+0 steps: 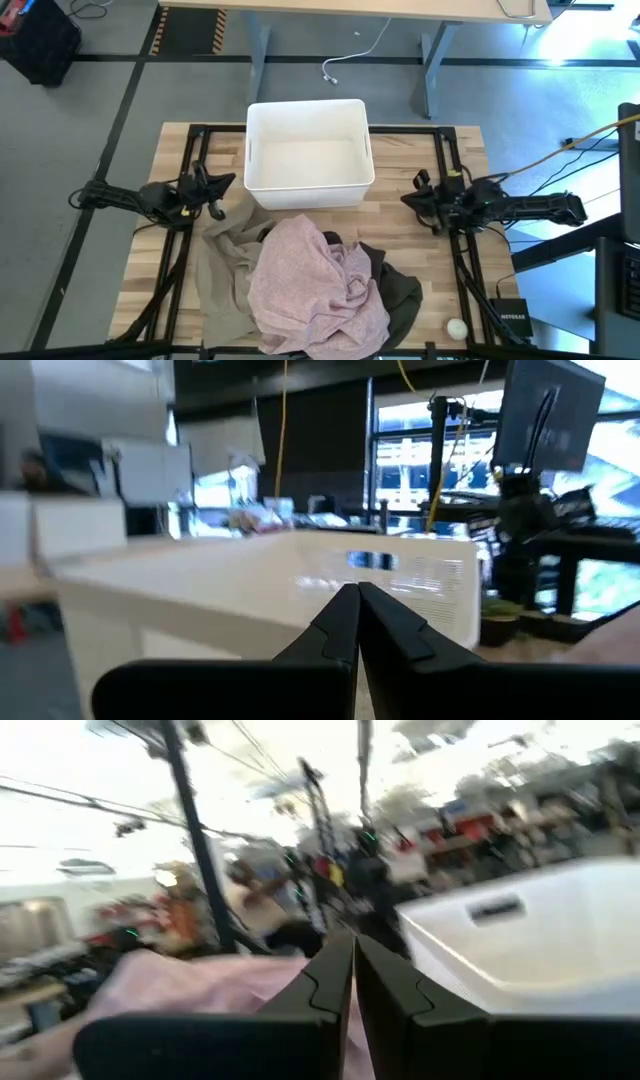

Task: Sort clothes
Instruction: Put the pink dress into the white bin

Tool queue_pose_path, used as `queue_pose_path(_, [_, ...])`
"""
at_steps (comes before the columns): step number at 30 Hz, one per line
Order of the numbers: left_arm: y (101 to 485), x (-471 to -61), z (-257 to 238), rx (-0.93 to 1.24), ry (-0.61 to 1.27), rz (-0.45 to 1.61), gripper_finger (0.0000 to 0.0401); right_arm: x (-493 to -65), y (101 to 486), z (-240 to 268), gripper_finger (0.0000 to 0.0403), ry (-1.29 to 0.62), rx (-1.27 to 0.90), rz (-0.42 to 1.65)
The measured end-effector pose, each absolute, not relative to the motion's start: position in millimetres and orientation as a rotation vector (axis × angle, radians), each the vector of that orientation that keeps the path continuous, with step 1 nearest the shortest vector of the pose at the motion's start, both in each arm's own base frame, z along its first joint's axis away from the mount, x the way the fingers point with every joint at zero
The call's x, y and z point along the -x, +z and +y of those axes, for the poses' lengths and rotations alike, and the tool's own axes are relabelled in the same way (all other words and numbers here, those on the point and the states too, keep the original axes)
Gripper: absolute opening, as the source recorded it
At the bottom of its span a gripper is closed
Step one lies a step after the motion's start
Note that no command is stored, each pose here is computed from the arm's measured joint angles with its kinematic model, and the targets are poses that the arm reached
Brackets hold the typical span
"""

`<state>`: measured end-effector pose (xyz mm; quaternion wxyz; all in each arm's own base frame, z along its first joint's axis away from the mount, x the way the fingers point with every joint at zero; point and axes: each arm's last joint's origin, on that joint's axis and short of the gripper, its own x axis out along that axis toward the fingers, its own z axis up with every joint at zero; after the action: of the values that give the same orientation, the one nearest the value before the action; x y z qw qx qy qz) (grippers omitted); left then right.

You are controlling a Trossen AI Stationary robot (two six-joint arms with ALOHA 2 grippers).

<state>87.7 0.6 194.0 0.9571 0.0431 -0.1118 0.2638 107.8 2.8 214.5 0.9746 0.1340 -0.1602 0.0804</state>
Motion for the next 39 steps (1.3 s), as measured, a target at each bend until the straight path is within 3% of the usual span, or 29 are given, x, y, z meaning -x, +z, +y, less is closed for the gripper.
queue_pose_path(11, [211, -81, 1, -0.027, 0.518, -0.406, 0.0004, -126, 264, 6, 0.0049, 0.276, -0.194, -0.292])
queue_pose_path(18, [210, -82, 1, 0.077, 0.494, -0.426, 0.0004, -159, 308, 19, 0.0143, 0.508, -0.182, -0.121])
queue_pose_path(27, [207, -83, 1, 0.208, 0.463, -0.432, 0.0004, -197, 329, 66, 0.0242, 0.469, -0.068, 0.097])
queue_pose_path(39, [201, -86, 0, 0.299, 0.442, -0.39, 0.0004, -215, 311, 155, 0.0257, 0.379, 0.027, 0.461])
